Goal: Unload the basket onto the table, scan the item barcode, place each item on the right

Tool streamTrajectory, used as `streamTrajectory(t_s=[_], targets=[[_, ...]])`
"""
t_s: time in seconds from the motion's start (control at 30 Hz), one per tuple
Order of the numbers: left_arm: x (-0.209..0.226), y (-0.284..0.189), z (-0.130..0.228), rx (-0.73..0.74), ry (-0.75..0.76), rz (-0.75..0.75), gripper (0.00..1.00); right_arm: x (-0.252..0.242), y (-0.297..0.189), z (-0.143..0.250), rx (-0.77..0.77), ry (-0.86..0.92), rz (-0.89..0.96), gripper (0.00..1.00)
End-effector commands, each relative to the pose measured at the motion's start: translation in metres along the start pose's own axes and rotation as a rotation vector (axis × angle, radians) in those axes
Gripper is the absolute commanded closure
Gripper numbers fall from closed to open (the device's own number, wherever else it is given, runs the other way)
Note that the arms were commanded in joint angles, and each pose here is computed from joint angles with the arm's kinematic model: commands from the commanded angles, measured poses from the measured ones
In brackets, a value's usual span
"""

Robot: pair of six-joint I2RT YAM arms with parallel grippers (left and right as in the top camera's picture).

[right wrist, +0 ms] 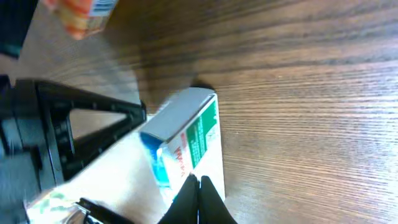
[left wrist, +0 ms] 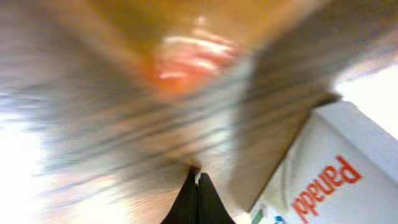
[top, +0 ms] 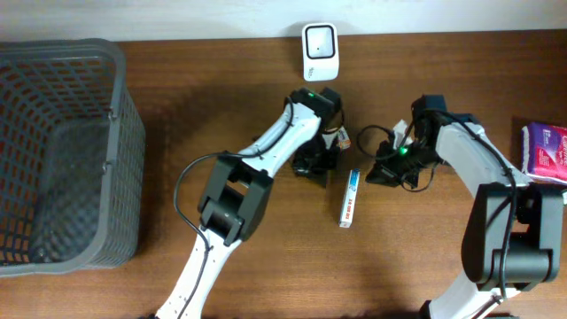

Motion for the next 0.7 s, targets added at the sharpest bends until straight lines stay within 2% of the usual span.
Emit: streamTrajectory(t_s=[0.0,0.03,0.13,0.17,0.23,0.33,0.4,0.43,0.53,0.6,0.67], targets=[[0.016,0.002,-0.003,-0.017,-0.027,-0.072,1.0,0.027,-0.012,0.001,-0.003,-0.102,-0.124,0.96],[0.016,0.002,-0.004,-0.018,-0.026,-0.073,1.0,0.035,-0.011,0.004,0.01,-0.129,-0.169,0.96],[0.038,-0.011,-0.014,-0.028,-0.082,-0.078,1.0,0.048,0.001,0.012,0.048,-0.175,-0.153,0.96],[0.054,-0.021,-0.019,-0.031,-0.124,-0.068,1.0,0.048,0.011,0.015,0.055,-0.203,-0.081,0.96],[0.088,-0.037,-0.023,0.0,-0.221,-0.064,1.0,0.023,0.021,0.019,0.047,-0.116,0.174,0.96],[0.104,-0.044,-0.023,0.015,-0.265,-0.06,1.0,0.003,0.014,0.015,0.024,-0.084,0.311,0.96],[0.1,-0.042,-0.022,0.017,-0.255,-0.064,1.0,-0.025,0.0,0.02,0.028,0.008,0.496,0.96],[0.099,-0.041,-0.022,0.015,-0.251,-0.064,1.0,-0.032,-0.004,0.024,0.043,0.03,0.519,0.96],[0.078,-0.032,-0.015,0.024,-0.202,-0.071,1.0,-0.041,-0.01,0.024,0.047,0.057,0.517,0.96],[0.046,-0.019,-0.008,0.029,-0.09,-0.031,1.0,-0.041,-0.006,0.024,0.047,0.055,0.503,0.96],[0.007,-0.005,0.002,0.038,0.014,0.036,1.0,-0.033,0.009,0.026,0.05,0.045,0.376,0.96]])
Point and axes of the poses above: each gripper's point midway between its finger pads, its own y axis out along the fingers, its own x axis along the line the jaws close on, z = x × y, the point moved 5 cm from there along -y, back along the fingers, and after that the axes turned 9 degrees about -y, right-handed, at the moved point
